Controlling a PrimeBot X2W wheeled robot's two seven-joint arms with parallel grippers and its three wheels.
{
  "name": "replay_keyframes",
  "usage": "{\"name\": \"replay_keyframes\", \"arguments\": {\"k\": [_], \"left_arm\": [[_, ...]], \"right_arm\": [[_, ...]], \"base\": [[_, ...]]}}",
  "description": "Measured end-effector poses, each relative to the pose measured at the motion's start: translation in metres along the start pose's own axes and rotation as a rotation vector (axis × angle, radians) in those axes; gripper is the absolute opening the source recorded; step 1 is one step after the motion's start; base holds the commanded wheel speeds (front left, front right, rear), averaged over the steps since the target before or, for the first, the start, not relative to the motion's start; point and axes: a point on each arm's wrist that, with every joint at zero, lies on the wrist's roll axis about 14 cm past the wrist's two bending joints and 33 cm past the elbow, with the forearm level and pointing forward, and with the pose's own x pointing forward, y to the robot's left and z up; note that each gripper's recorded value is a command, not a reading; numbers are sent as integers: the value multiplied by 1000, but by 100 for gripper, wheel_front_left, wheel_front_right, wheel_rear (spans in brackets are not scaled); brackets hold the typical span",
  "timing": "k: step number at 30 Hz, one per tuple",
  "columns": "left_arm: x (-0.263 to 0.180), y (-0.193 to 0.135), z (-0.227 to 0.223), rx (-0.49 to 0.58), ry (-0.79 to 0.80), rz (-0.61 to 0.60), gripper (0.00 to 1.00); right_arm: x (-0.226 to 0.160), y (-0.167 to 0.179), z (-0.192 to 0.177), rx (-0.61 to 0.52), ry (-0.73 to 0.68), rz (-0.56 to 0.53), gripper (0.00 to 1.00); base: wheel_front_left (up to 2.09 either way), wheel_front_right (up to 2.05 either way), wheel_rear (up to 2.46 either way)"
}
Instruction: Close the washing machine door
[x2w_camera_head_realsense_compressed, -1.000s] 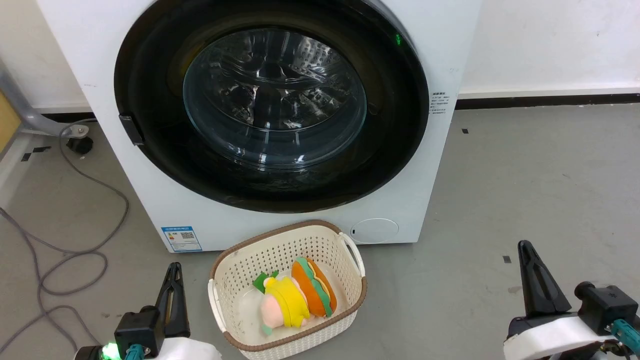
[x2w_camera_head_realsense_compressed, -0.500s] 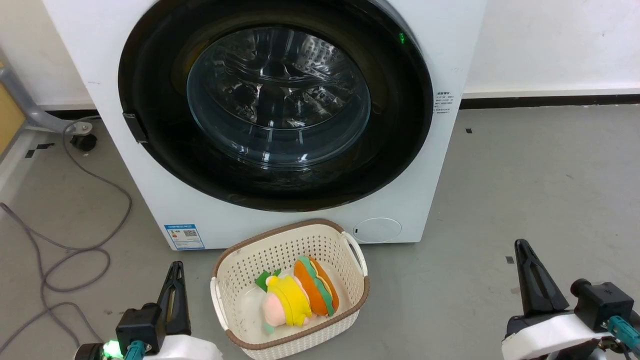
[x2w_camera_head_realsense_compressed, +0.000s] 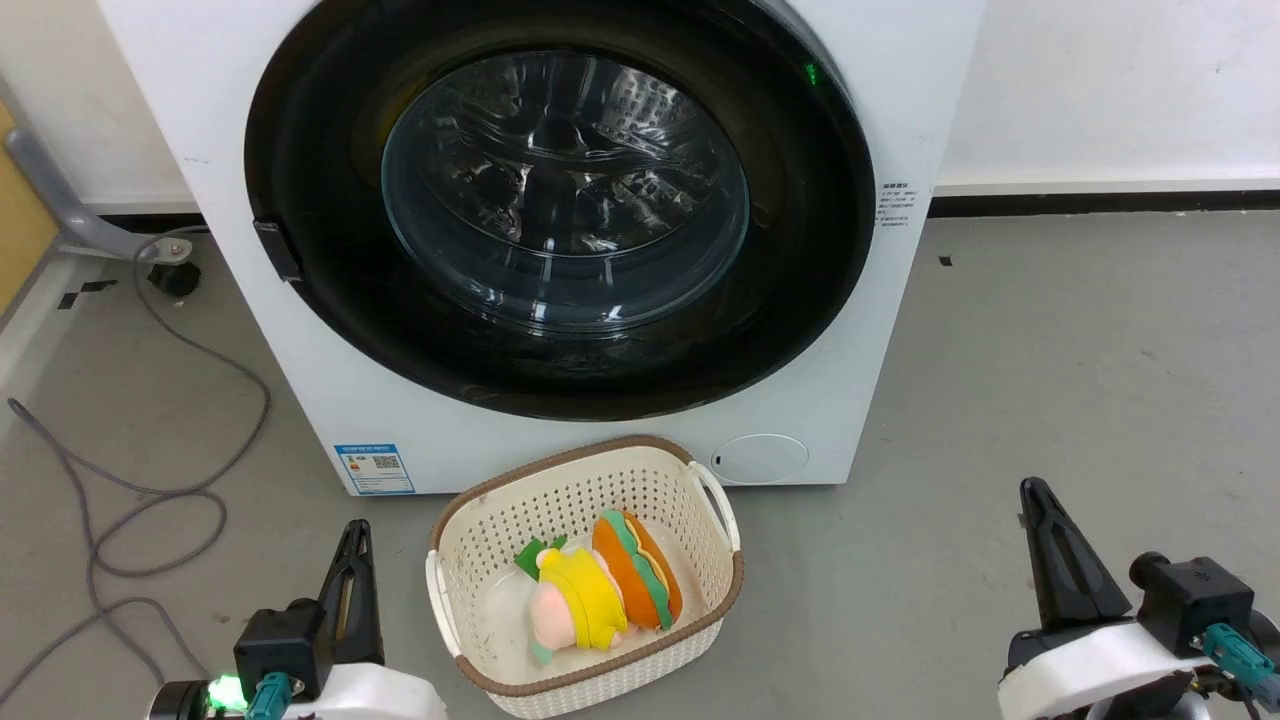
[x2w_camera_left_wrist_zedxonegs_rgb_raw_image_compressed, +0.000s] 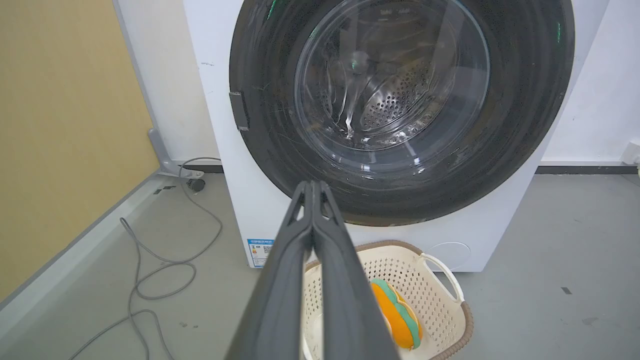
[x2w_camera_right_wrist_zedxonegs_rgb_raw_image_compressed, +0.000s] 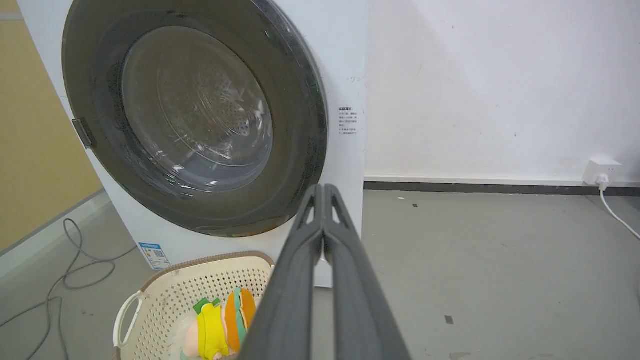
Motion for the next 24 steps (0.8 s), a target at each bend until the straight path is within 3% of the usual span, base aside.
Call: {"name": "replay_keyframes", "arguments": {"k": [24], "left_arm": [[0, 1, 0, 4, 27, -7, 0]], "right_arm": [[5, 10, 0, -22, 29, 33, 0]], "base": [[0, 0, 0]]}}
